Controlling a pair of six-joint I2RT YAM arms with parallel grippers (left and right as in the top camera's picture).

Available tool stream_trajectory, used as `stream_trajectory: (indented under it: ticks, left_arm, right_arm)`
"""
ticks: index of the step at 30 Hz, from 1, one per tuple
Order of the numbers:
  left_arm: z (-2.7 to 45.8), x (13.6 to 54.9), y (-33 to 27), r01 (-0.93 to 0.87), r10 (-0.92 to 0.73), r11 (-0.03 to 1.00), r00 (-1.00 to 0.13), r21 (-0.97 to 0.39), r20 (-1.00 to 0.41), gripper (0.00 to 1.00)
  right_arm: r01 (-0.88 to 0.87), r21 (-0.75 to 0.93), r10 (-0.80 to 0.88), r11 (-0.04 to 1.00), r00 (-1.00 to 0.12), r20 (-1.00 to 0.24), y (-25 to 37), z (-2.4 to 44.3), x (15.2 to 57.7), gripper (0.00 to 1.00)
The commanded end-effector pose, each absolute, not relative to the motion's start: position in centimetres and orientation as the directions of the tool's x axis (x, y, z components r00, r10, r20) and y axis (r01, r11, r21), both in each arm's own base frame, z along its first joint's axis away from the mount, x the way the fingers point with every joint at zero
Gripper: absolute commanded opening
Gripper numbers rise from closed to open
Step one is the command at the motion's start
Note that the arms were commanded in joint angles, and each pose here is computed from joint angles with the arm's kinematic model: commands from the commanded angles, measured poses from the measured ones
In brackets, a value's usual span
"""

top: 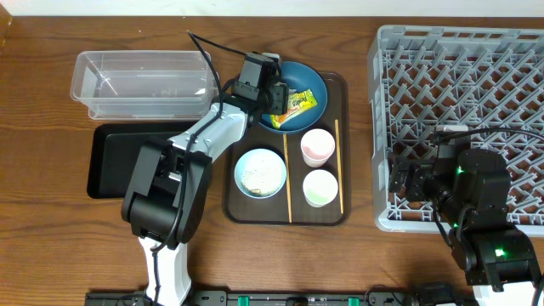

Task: Sort waste into correct bins and load items into the dishwasher rack
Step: 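Move the left gripper over the teal plate toward the white tissue, then grasp the tissue with the left gripper and drop it in the clear bin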

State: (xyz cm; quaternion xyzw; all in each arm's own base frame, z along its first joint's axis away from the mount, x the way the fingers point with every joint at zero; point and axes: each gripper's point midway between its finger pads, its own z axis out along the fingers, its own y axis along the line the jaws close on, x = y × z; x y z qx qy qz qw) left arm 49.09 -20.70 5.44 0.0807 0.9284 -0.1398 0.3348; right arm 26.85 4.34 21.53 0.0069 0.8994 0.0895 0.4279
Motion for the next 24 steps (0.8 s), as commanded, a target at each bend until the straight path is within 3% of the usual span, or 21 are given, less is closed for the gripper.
stream_trajectory:
  ticks: [1,3,10,15,24]
  left_arm:
    - [5.7,49.6,-20.9,0.244,0.055,0.949,-0.754,-0.201,-0.655,0.49]
    - [5.6,49.5,-20.8,0.243,0.057,0.949,-0.758,-0.2,-0.65,0.37]
    - [5.6,49.4,-20.7,0.241,0.058,0.95,-0.763,-0.199,-0.644,0.14]
    - [8.1,49.5,-20.5,0.244,0.044,0.948,-0.737,-0.204,-0.675,0.11]
    - [17.3,50.5,-17.0,0.207,-0.036,0.957,-0.612,-0.204,-0.79,0.11]
  right_arm:
    - [-0.083,0.154,0.07,0.985,-0.619,-0.783,4.5,22.4,26.9,0.99]
    - [-0.083,0.154,0.07,0.985,-0.618,-0.783,4.5,22.4,26.9,0.99]
    - [-0.083,0.154,0.07,0.985,-0.619,-0.783,4.5,22.4,26.9,0.99]
    - [-0.083,0.154,0.07,0.985,-0.619,-0.783,4.5,22.4,26.9,0.99]
    - [-0.083,0.154,0.07,0.984,-0.619,-0.783,4.5,22.4,26.9,0.99]
